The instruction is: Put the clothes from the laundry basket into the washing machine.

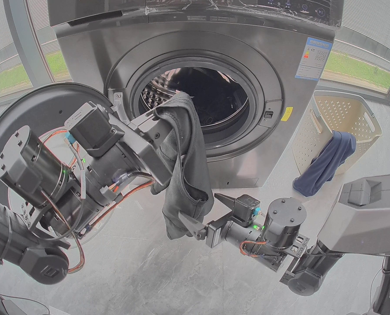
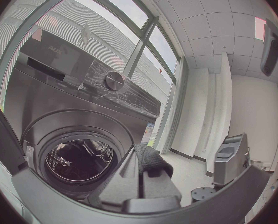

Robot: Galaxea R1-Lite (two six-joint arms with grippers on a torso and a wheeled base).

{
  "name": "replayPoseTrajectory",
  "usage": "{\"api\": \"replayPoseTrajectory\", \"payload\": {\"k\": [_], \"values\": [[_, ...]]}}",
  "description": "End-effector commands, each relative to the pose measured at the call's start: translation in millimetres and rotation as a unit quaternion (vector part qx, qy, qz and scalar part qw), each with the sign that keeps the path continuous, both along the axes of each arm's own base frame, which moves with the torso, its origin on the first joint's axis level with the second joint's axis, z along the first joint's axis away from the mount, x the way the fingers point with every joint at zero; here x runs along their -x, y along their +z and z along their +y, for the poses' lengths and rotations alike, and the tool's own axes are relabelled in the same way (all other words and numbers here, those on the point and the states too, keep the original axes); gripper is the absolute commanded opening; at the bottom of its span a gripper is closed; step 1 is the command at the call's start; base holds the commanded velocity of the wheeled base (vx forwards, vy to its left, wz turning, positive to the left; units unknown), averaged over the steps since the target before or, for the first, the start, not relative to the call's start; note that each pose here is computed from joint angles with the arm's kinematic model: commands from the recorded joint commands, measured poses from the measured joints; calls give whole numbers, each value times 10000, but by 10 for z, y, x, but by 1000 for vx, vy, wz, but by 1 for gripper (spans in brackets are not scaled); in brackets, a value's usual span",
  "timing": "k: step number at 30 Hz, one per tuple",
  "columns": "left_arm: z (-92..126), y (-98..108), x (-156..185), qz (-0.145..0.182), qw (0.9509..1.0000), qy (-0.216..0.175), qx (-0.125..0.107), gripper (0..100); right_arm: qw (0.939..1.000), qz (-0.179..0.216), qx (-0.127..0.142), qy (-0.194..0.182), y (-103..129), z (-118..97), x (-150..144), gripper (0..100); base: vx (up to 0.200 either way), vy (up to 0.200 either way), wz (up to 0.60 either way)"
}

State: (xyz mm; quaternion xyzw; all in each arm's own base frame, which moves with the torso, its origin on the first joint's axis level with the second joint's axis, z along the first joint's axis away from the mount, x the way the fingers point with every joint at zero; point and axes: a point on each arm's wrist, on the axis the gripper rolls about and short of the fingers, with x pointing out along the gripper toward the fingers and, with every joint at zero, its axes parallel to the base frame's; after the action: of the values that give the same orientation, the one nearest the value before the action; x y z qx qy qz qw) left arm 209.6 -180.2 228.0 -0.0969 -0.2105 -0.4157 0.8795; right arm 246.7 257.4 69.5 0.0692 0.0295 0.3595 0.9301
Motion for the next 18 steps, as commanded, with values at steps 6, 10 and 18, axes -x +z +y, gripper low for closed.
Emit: {"api": "replayPoseTrajectory", "payload": {"k": [6, 10, 18], "values": [[2, 81, 156, -117, 9996, -229, 89, 0, 9993, -125, -33, -339, -104, -29, -346, 100, 0, 0, 0], [17, 120, 179, -164, 9995, -240, 138, 0, 9990, -163, -36, -424, -162, -26, -463, 100, 0, 0, 0], [23, 144, 186, -202, 9993, -250, 174, 0, 9981, -302, -143, -510, -214, 36, -647, 100, 0, 0, 0]]}}
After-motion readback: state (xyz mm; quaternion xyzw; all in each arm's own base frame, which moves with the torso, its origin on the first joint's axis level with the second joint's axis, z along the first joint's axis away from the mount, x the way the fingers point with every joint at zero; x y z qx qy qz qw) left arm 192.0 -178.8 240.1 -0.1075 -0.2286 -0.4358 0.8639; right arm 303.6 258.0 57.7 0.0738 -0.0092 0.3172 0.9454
